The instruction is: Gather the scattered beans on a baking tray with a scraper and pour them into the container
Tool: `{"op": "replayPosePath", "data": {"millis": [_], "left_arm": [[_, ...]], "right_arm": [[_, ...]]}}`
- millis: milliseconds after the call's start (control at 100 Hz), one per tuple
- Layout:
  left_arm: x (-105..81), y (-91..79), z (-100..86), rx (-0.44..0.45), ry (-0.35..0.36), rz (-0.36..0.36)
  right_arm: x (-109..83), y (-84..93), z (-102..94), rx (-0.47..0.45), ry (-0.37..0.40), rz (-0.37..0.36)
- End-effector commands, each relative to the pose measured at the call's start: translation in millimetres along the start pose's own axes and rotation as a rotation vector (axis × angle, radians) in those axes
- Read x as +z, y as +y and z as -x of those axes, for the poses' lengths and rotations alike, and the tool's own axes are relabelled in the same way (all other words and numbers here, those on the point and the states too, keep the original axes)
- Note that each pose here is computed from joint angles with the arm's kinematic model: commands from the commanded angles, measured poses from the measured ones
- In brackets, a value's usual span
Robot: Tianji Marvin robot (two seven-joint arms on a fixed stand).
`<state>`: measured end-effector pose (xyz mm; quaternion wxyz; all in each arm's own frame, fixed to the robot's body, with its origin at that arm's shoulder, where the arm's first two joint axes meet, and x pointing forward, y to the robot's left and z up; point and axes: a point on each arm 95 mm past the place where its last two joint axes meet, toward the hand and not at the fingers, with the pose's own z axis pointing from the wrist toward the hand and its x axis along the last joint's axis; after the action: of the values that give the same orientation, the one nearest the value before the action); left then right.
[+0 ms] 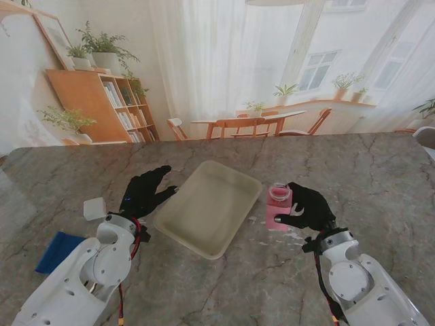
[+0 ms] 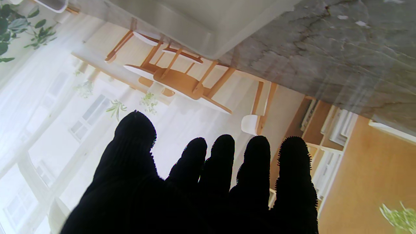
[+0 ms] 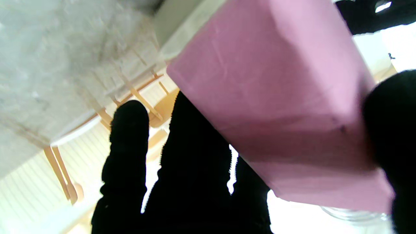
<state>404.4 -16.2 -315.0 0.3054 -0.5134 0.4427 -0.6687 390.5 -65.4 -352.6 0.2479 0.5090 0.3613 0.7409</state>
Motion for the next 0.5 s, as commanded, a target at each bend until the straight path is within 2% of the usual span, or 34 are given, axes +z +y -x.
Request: {"op": "replayPosePath", "data": {"millis": [0, 130, 250, 370, 490], "left_arm": [[-7.4, -1.8, 1.2, 0.008, -0.017, -0.015], [-18.8, -12.5, 6.3, 0.039, -0.052, -0.052], [-31.5, -28.5, 16.2, 0.077, -0.092, -0.076], [-43.7, -48.7, 30.6, 0.141, -0.12, -0.061], [-52.7, -69.4, 48.9, 0.225, -0.134, -0.011]], "right_arm": [[7.4, 1.3, -17.7, 0.017, 0.025, 0.029], [15.6, 6.5, -39.9, 0.0, 0.048, 0.081], [23.6, 4.3, -59.6, -0.019, 0.075, 0.108], [31.5, -3.7, -75.5, -0.03, 0.092, 0.13], [38.6, -13.6, -87.7, -0.031, 0.097, 0.143]]}}
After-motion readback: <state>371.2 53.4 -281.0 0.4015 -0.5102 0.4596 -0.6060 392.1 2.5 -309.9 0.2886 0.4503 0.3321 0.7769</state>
